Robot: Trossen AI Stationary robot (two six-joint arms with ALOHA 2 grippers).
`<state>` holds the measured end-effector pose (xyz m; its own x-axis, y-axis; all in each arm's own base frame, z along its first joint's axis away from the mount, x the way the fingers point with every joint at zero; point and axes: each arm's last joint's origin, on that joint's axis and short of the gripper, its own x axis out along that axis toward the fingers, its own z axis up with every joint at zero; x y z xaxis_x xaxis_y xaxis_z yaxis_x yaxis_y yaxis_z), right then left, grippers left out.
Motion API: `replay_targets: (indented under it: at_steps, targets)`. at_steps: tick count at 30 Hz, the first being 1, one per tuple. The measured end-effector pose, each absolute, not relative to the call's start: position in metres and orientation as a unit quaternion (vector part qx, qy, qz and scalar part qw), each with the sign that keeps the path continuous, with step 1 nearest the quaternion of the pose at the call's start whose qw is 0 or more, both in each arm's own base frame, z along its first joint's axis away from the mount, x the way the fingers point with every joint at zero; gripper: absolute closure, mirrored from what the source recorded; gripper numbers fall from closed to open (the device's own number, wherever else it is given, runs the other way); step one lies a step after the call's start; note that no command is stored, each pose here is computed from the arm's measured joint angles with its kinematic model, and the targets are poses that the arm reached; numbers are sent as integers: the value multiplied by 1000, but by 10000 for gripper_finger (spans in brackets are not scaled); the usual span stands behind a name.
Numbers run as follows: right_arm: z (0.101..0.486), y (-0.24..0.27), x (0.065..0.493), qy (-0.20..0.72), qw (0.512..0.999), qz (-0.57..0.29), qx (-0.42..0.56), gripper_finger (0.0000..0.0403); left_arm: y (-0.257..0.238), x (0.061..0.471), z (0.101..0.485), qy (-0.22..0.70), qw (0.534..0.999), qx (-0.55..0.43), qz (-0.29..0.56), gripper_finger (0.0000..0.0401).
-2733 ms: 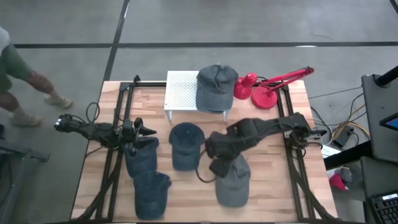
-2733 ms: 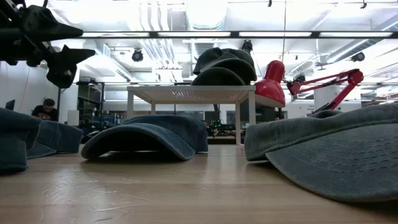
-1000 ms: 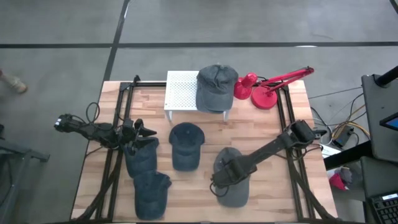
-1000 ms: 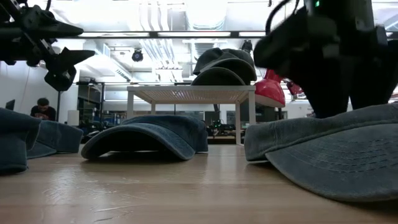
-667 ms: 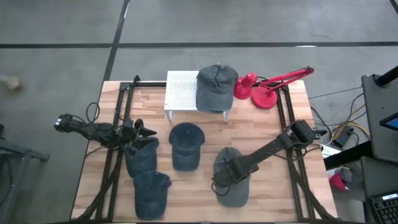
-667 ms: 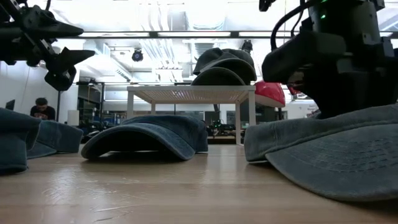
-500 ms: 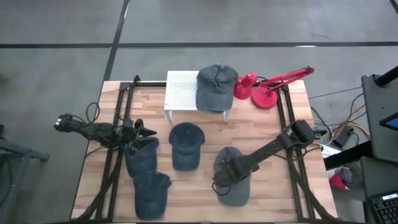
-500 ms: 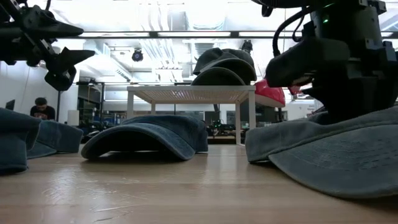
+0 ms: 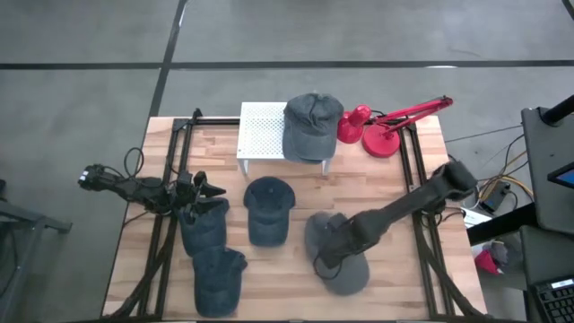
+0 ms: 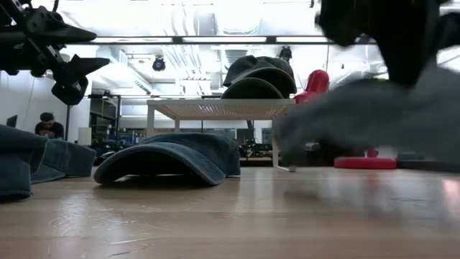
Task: Pick & Place hat
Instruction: Put the gray cap on top of the gray cap on the shelf
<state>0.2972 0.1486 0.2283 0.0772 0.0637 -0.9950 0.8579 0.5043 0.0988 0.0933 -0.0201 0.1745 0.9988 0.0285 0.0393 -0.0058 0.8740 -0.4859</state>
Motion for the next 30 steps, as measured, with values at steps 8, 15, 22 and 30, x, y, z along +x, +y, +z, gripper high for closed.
replay_targets:
  at_steps: [8,15,22,30]
  targets:
    - [316,131,265,502,715,-222,433,390,-20,93,174,-23,968,-250,9,185]
    - [380,114,247,311,819,-214,432,390,-20,94,174,-21,968,-250,10,185]
    - [420,97,243,161,860,-272,400,390,-20,94,174,-20,968,-249,11,185]
    - [452,66,258,58,858,-359,362,390,-20,94,174,-20,968,-250,12,185]
